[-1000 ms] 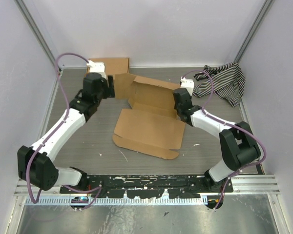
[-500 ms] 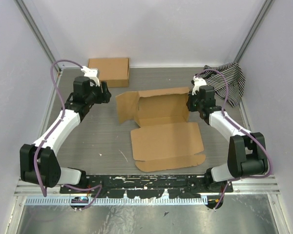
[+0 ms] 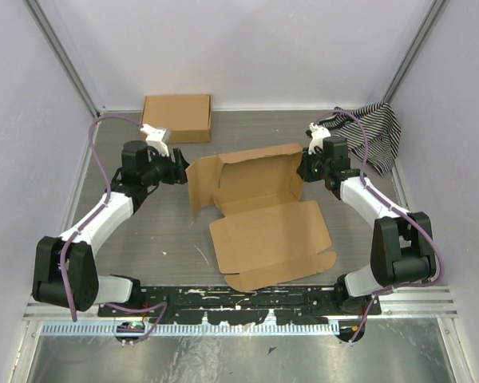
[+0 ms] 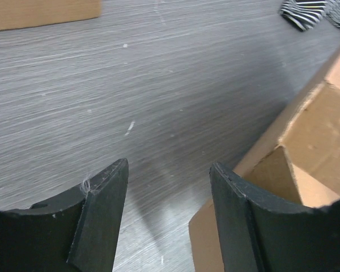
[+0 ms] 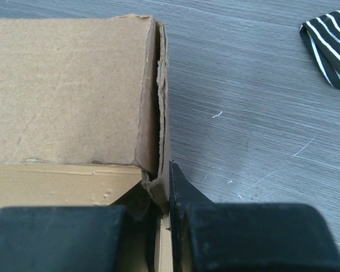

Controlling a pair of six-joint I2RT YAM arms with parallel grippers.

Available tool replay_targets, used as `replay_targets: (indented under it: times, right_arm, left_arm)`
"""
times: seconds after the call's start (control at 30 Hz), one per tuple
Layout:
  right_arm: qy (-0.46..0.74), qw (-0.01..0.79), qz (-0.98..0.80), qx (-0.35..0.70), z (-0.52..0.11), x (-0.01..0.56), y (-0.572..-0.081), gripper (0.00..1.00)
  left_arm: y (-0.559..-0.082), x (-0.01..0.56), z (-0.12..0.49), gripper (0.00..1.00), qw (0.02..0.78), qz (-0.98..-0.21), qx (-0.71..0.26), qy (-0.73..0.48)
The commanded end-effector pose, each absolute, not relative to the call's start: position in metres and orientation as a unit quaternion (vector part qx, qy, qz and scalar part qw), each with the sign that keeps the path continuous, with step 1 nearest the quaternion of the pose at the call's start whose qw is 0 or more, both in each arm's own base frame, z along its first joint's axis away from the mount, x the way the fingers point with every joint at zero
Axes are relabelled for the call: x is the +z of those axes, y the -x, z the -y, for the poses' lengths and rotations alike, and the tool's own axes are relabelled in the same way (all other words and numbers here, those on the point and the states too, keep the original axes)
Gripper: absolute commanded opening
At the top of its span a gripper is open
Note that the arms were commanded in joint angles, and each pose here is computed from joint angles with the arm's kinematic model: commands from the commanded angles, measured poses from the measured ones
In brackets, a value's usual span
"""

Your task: Fold the paper box

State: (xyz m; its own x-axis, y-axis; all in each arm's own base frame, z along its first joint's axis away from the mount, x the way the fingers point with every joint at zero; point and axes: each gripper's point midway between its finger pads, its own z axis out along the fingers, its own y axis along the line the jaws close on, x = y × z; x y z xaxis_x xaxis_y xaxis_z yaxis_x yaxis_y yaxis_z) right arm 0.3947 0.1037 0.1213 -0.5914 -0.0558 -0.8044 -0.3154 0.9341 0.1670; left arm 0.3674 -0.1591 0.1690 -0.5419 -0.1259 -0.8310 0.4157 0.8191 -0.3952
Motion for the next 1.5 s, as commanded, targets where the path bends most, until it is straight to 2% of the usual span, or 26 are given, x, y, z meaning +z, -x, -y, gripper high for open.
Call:
replay_targets:
  times: [0.0, 0.5, 0.87, 1.47]
  right_arm:
    - [0.106, 0.472, -0.859, 0.165, -0.112, 0.152, -0.412, 0.02]
    - [0.093, 0.468, -0.861, 0.176, -0.115, 0.152, -0.413, 0.02]
    - [0.082, 0.471, -0.860, 0.181, -0.116, 0.154, -0.413, 0.02]
    - [0.073, 0.465, -0.862, 0.186, -0.117, 0.152, -0.406, 0.03]
  left_arm:
    - [-0.352, 0.199, 0.179, 0.65, 0.484, -0.788, -0.364, -0.106]
    - [-0.332, 0.205, 0.216, 0.60, 0.439, -0.762, -0.463, -0.105]
    - [-0.331, 0.203, 0.231, 0.56, 0.444, -0.778, -0.431, -0.105]
    - [-0.332, 0.219, 0.249, 0.56, 0.470, -0.774, -0.409, -0.114]
